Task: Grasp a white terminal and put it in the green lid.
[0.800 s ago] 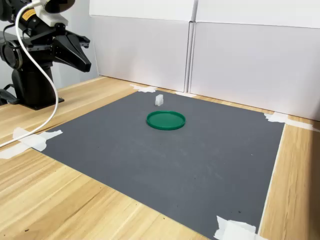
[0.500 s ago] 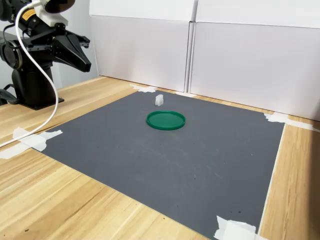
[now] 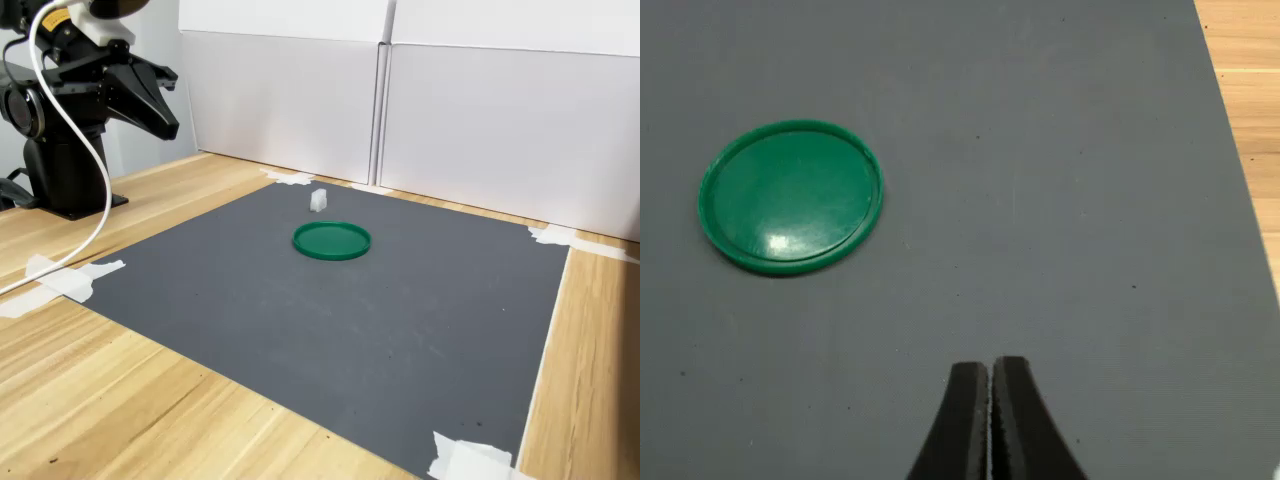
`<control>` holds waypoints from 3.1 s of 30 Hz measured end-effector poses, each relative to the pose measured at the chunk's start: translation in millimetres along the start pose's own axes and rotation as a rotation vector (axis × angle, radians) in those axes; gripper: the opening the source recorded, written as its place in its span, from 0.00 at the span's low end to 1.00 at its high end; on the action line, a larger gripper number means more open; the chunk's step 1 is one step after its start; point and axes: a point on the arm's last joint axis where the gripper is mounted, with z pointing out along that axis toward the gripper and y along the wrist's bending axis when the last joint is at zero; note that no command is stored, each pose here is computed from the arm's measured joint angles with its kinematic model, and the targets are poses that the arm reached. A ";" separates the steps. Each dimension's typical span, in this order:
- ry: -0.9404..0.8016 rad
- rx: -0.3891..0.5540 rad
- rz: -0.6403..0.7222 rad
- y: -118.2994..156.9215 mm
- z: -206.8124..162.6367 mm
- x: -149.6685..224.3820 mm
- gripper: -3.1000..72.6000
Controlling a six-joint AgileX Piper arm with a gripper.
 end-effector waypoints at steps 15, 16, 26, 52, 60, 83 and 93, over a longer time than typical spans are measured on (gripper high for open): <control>0.220 -0.253 -0.303 19.8 40.7 -86.9 0.02; 0.235 -0.286 -0.347 24.4 43.7 -91.2 0.02; 0.368 -0.505 -0.693 74.3 71.3 -105.3 0.02; 0.445 -0.588 -0.882 126.5 124.0 -111.2 0.87; 0.482 -0.618 -0.922 129.0 126.3 -111.6 0.99; 0.631 -0.759 -1.096 152.2 172.4 -64.7 0.97; 0.657 -0.788 -1.093 158.8 183.6 -52.1 0.92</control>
